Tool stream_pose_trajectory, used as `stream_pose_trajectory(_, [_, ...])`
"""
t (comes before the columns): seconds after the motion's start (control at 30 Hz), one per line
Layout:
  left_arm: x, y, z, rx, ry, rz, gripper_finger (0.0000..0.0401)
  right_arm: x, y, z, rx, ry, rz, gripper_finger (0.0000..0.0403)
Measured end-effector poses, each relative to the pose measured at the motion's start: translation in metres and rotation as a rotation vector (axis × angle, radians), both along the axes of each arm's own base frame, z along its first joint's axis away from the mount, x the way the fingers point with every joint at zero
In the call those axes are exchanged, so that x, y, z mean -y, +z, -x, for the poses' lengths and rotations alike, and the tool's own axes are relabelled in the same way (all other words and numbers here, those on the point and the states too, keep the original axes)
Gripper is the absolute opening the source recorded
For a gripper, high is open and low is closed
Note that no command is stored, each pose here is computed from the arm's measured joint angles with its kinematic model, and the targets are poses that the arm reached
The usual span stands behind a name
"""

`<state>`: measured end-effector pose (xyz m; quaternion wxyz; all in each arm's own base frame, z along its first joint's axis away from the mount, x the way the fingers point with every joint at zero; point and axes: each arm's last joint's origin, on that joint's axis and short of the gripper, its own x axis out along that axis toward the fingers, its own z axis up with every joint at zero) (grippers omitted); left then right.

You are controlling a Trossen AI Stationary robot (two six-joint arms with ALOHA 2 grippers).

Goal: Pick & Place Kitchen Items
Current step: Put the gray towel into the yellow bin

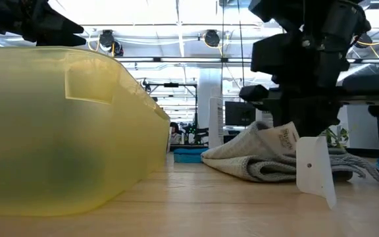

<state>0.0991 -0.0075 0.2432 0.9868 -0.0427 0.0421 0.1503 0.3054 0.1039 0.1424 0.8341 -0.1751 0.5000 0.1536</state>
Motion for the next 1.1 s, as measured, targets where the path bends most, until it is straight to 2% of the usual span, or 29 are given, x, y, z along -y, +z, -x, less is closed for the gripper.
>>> stream_pose_trajectory(0.07, [0.000,0.000,0.000,0.001,0.001,0.006,0.0209,0.002,-0.006,-0.003,-0.004,0.013,0.014,0.0000])
stream_pose_trajectory(0.13, [0.000,0.000,0.000,0.002,0.002,0.006,0.0209,0.006,-0.010,-0.006,-0.019,-0.077,-0.021,0.0000])
stream_pose_trajectory(0.3, [0.000,0.000,0.000,0.004,0.002,0.008,0.0209,0.029,-0.014,-0.012,-0.073,-0.604,-0.253,0.0000])
stream_pose_trajectory(0.4, [0.000,0.000,0.000,0.004,0.002,0.008,0.0209,0.040,-0.013,-0.012,-0.119,-0.796,-0.370,0.0000])
stream_pose_trajectory(0.47, [0.000,0.000,0.000,0.005,0.003,0.012,0.0209,0.042,-0.012,-0.014,-0.127,-0.790,-0.423,0.0000])
stream_pose_trajectory(0.53, [0.000,0.000,0.000,0.005,0.003,0.013,0.0209,0.043,-0.006,-0.016,-0.106,-0.732,-0.455,0.0000])
stream_pose_trajectory(0.7, [0.000,0.000,0.000,0.005,0.003,0.012,0.0209,0.030,0.026,-0.011,0.036,-0.569,-0.447,0.0000])
stream_pose_trajectory(0.77, [0.000,0.000,0.000,0.004,0.003,0.012,0.0209,0.027,0.043,-0.007,0.133,-0.516,-0.390,0.0000])
stream_pose_trajectory(0.93, [0.000,0.000,0.000,0.005,0.003,0.013,0.0209,0.030,0.070,0.011,0.365,-0.502,-0.205,0.0000])
stream_pose_trajectory(1.1, [0.000,0.000,0.000,0.009,0.005,0.026,0.0209,0.050,0.078,0.026,0.411,-0.456,-0.080,0.0000])
